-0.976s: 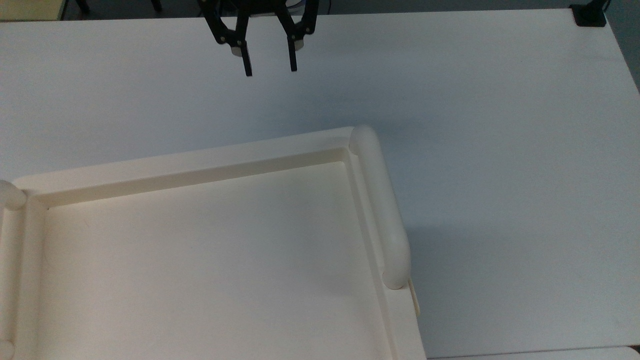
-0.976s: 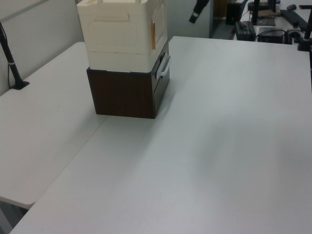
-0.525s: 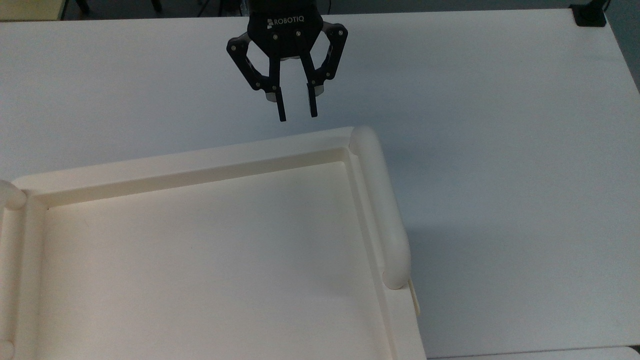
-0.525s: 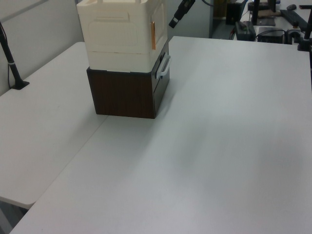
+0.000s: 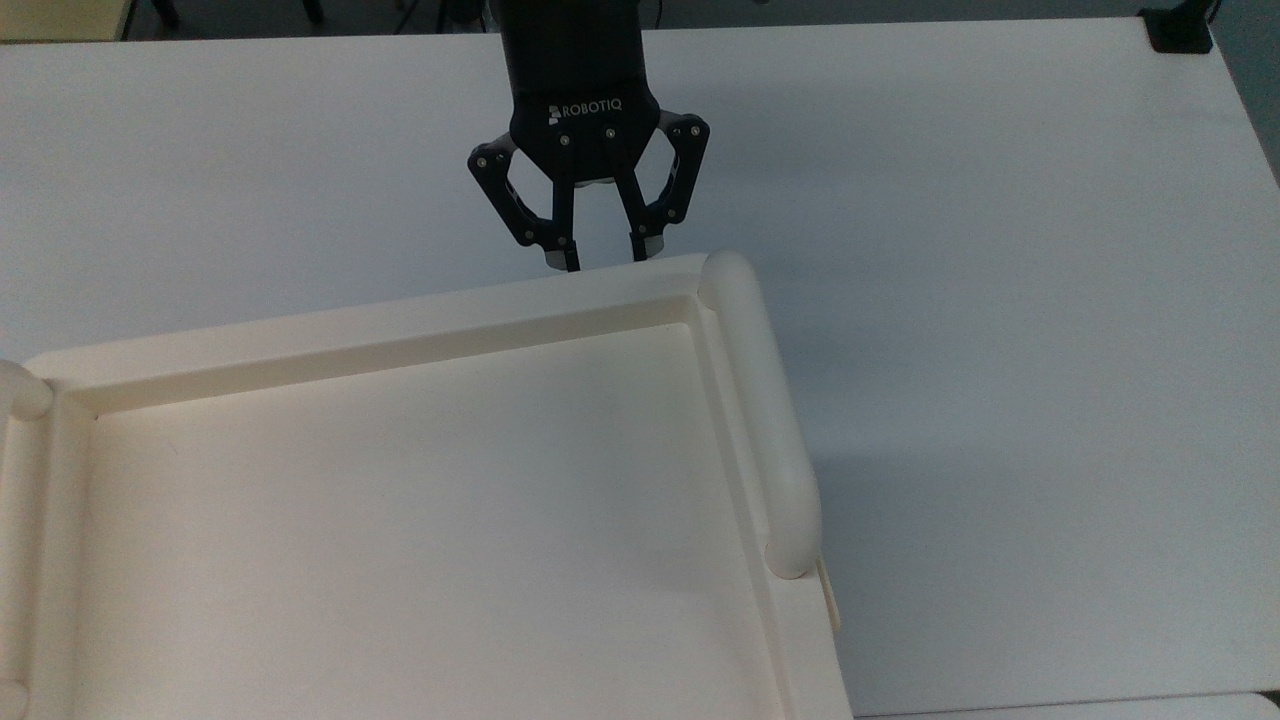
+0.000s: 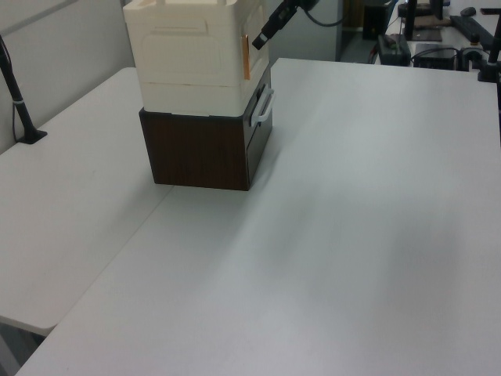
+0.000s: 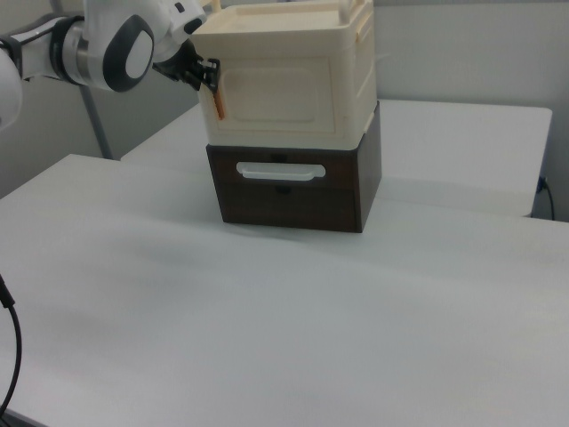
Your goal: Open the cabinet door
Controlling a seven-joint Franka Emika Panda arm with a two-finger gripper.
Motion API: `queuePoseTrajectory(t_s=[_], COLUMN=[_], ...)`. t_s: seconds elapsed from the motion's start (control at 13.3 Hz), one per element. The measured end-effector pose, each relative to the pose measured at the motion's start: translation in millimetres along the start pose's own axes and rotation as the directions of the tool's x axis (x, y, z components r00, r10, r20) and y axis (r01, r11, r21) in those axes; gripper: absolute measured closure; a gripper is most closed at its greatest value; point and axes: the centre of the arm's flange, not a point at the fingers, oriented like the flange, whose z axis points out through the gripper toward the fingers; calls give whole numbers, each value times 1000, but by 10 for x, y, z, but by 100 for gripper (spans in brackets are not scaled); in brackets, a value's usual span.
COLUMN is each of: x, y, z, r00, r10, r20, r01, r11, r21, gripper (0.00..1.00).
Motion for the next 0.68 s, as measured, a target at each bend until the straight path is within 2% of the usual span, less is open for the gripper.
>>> queuePoseTrajectory(t_s=[0.68], x=[24], y=[-11], z=[221], r00=[998], r10=[10], r20=[-67], r01=[-10], r11=[1000], r21=[-3], gripper=[60])
